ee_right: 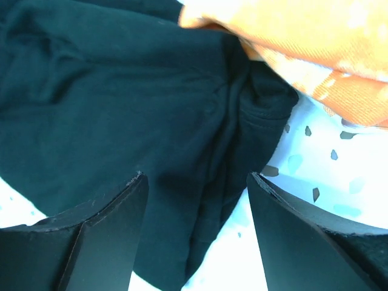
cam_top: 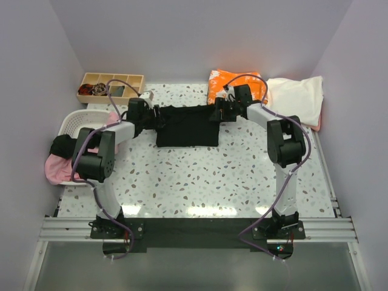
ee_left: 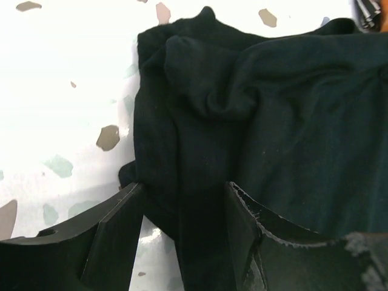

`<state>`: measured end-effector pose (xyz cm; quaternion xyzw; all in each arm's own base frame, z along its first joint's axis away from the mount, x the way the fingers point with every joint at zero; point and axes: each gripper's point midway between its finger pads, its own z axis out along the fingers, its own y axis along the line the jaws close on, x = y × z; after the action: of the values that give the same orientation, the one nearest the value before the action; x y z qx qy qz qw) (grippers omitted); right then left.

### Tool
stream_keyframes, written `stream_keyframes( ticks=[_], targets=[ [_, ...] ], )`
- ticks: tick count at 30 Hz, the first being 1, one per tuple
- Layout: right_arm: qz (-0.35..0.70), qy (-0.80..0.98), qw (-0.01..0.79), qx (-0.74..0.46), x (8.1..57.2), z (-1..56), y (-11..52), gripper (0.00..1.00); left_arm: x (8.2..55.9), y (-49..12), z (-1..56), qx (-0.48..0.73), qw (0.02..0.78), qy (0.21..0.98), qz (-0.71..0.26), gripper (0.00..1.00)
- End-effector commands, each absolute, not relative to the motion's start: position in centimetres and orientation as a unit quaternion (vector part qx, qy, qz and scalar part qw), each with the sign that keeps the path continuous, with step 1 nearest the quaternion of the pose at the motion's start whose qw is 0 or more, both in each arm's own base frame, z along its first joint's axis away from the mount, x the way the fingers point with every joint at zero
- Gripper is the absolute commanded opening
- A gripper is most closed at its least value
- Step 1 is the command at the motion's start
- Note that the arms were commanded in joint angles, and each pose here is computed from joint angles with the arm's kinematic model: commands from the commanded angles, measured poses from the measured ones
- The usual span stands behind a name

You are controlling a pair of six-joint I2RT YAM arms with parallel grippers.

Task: Fold and stack the t-shirts
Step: Smooth out wrinkles on the folded tshirt

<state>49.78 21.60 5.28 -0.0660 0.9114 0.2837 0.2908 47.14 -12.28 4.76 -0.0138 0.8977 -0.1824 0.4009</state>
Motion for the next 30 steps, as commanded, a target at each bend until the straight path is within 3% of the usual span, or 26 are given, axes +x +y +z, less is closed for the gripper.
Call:
stream_keyframes(
  ticks=[1, 7, 11, 14, 15, 17, 18, 21, 25, 30],
  targets=[
    [0.285, 0.911, 0.291, -0.063, 50.5, 3.9, 22.0, 0.70, 49.1, -13.6, 6.7, 0.000, 0.446, 0.869, -0.215, 0.59],
    [0.333, 0.904, 0.261, -0.065, 50.0, 2.4, 23.5, 0.68, 47.8, -14.6, 4.8, -0.003, 0.418, 0.874, -0.247, 0.59],
    [0.389, 0.892, 0.217, -0.076, 48.0, 1.8, 26.0, 0.59, 45.7, -15.7, 3.7, -0.016, 0.396, 0.871, -0.291, 0.58],
    [0.430, 0.879, 0.187, -0.085, 45.8, 1.6, 28.1, 0.41, 43.4, -17.0, 2.8, -0.023, 0.377, 0.862, -0.340, 0.56],
    [0.441, 0.876, 0.179, -0.083, 45.2, 1.4, 28.5, 0.23, 41.9, -17.4, 1.9, -0.025, 0.362, 0.862, -0.353, 0.55],
    [0.477, 0.863, 0.151, -0.069, 43.6, 1.1, 29.5, 0.03, 40.8, -18.6, 2.9, -0.021, 0.359, 0.842, -0.402, 0.46],
    [0.497, 0.848, 0.169, -0.077, 43.8, 2.1, 30.1, 0.00, 39.0, -18.8, 2.3, -0.025, 0.344, 0.841, -0.418, 0.31],
    [0.526, 0.834, 0.153, -0.061, 41.1, 3.1, 30.0, 0.00, 36.5, -19.8, 4.3, -0.021, 0.350, 0.804, -0.480, 0.00],
    [0.502, 0.856, 0.117, -0.033, 35.9, 2.4, 27.9, 0.00, 32.1, -19.8, 6.3, -0.034, 0.333, 0.791, -0.513, 0.00],
    [0.409, 0.907, 0.097, -0.010, 31.0, 0.9, 24.4, 0.00, 28.6, -18.5, 5.7, -0.043, 0.307, 0.826, -0.470, 0.00]
  ],
)
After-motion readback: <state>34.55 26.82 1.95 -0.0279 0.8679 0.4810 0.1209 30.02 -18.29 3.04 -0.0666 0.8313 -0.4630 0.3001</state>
